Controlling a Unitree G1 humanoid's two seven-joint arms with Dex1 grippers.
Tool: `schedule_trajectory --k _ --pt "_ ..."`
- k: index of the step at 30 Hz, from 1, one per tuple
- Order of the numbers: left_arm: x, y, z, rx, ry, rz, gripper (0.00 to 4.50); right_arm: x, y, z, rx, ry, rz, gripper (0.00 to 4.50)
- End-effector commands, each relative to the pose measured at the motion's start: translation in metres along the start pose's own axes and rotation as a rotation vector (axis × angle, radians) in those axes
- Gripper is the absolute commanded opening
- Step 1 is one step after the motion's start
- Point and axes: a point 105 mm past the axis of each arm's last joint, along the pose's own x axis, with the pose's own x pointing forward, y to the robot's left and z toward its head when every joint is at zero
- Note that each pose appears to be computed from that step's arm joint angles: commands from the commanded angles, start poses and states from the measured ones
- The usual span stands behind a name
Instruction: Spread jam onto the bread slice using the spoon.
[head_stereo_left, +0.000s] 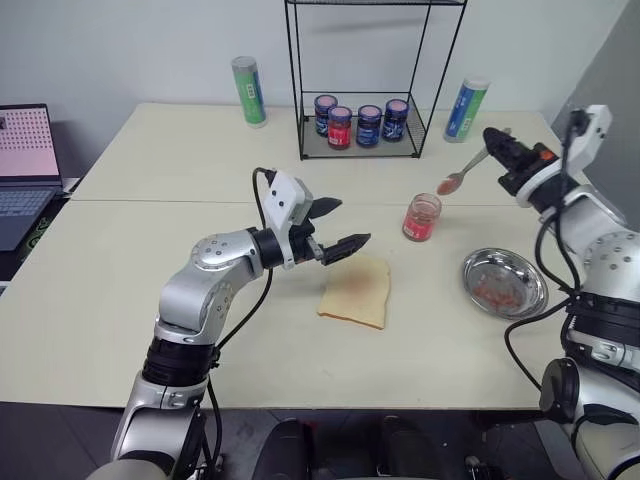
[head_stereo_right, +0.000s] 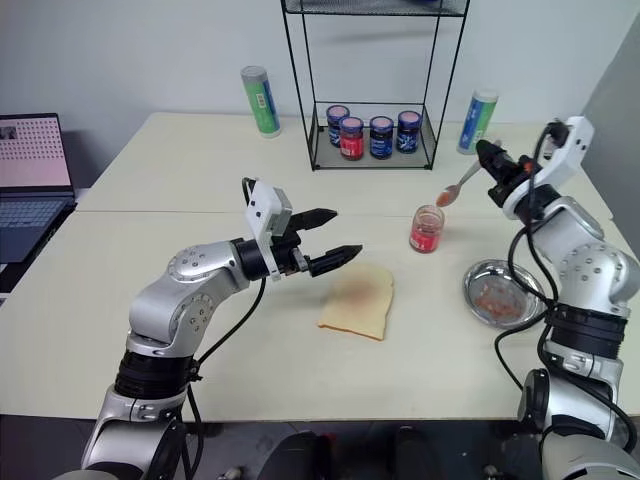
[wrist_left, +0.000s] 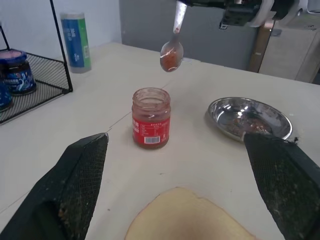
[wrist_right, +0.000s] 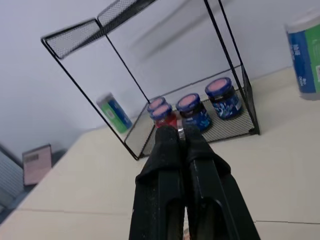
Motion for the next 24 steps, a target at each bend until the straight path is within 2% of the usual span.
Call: schedule_trajectory --k 1,13,24 --pt "-0.002 -0.007 0.011 0.054 -0.024 -0.016 4.50 0.007 0.009 0.013 -0.116 -0.043 0.044 0.03" --pt "-0.003 -0.008 0.013 0.058 -0.022 -0.014 4.50 0.026 0.027 -0.015 -0.357 -0.002 0.104 0.03" --pt "0.000 -0.008 0.014 0.062 -0.025 -0.013 4.50 0.032 0.040 -0.054 -0.694 0.046 0.168 0.03"
